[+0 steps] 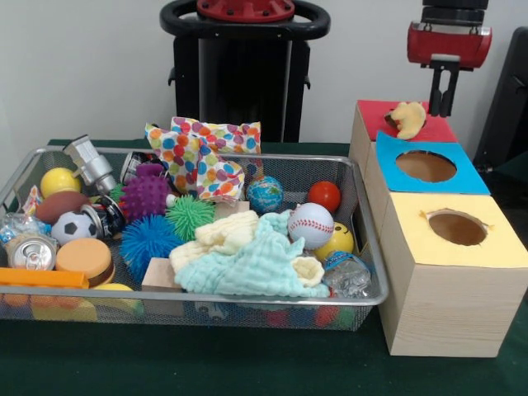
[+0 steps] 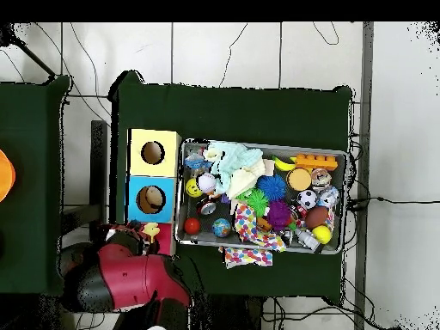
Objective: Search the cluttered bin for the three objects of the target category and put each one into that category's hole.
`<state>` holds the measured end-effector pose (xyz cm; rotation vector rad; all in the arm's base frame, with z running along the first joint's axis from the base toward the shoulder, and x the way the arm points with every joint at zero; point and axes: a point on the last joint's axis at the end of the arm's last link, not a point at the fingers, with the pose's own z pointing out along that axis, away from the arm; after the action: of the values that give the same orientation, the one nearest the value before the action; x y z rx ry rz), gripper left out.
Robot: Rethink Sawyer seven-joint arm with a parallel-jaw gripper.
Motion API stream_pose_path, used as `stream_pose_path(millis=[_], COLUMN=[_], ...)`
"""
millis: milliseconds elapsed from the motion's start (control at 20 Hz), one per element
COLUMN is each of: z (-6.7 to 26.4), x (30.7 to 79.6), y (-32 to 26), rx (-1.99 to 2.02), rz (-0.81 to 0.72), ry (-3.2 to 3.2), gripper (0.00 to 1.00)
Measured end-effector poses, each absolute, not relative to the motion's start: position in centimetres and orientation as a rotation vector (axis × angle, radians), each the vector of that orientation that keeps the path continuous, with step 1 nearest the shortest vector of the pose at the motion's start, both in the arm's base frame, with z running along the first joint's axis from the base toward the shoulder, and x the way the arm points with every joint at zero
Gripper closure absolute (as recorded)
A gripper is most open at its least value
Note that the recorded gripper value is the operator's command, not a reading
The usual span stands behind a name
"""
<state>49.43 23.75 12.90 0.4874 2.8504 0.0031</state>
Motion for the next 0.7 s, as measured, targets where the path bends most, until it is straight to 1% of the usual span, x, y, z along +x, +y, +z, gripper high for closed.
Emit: stream_pose_path(millis=[300,700], z=[11.7,11.6], x=[48.3,47.8], y=[22.4,21.8], rx=[0.499,0.505], rz=[-0.007,-0.001], ry=[2.870,2.886], gripper=[1.00,1.00])
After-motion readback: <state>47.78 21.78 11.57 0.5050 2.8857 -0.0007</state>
